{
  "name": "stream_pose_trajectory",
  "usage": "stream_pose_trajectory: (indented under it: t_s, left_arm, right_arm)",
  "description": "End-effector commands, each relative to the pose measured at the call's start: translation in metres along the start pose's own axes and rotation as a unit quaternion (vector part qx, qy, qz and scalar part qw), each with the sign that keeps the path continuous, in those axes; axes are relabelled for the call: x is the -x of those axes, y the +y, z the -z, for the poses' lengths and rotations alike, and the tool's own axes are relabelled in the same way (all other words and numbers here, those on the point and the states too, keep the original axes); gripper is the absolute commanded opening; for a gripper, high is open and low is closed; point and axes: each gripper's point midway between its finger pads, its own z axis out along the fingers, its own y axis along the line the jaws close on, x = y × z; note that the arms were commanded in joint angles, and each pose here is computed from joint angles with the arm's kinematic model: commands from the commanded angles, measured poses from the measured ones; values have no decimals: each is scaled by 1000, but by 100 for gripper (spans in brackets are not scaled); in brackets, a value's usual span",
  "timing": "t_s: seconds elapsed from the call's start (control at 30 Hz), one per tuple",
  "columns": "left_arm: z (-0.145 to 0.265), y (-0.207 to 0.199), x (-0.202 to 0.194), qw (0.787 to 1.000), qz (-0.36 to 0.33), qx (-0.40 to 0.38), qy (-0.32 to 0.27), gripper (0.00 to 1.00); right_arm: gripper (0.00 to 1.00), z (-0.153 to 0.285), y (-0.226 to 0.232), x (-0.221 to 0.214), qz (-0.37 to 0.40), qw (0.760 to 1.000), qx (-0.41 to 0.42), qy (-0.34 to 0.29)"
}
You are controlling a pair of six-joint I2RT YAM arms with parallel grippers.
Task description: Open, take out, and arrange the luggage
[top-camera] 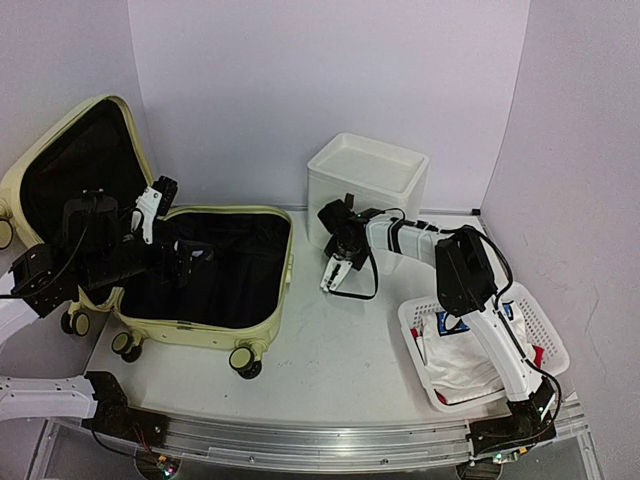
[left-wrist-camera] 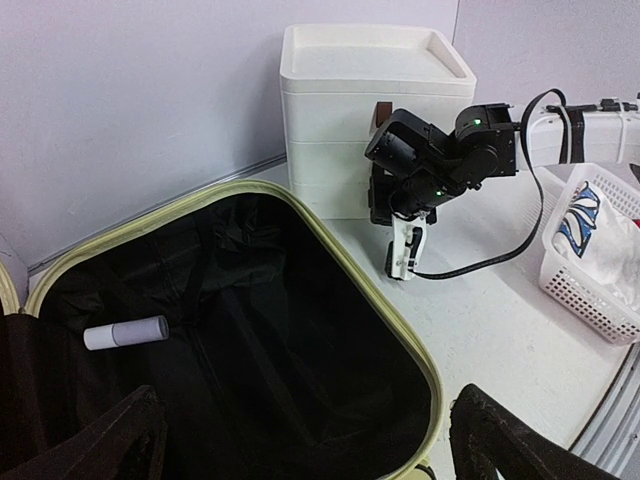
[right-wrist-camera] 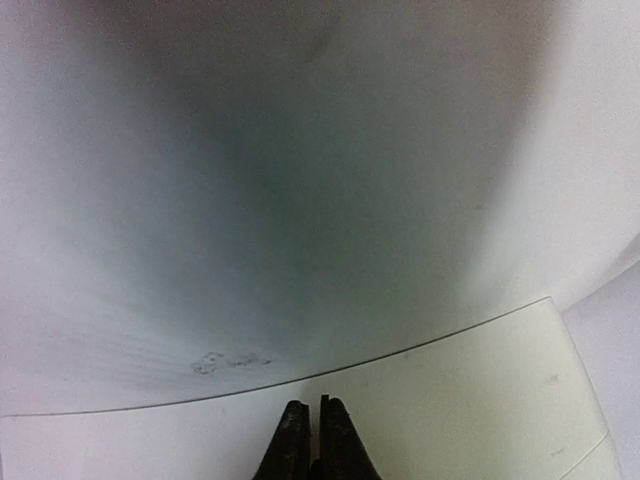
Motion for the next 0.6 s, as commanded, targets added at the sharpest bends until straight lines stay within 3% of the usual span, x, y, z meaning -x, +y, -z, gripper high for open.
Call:
stream_pose_trajectory:
  t_s: [0.0, 0.3, 0.57]
  left_arm:
    - [15, 0, 33, 999, 14, -6, -46, 99]
    - [20, -3, 37, 998, 32, -19, -54, 100]
    - [25, -7, 37, 996, 54, -35, -60, 99]
  right_arm:
    - [0, 21, -4, -33, -32, 999, -3, 27]
    - [0, 58, 6, -17, -76, 997, 19, -12]
    - [0, 96, 19, 27, -127, 988, 29, -79]
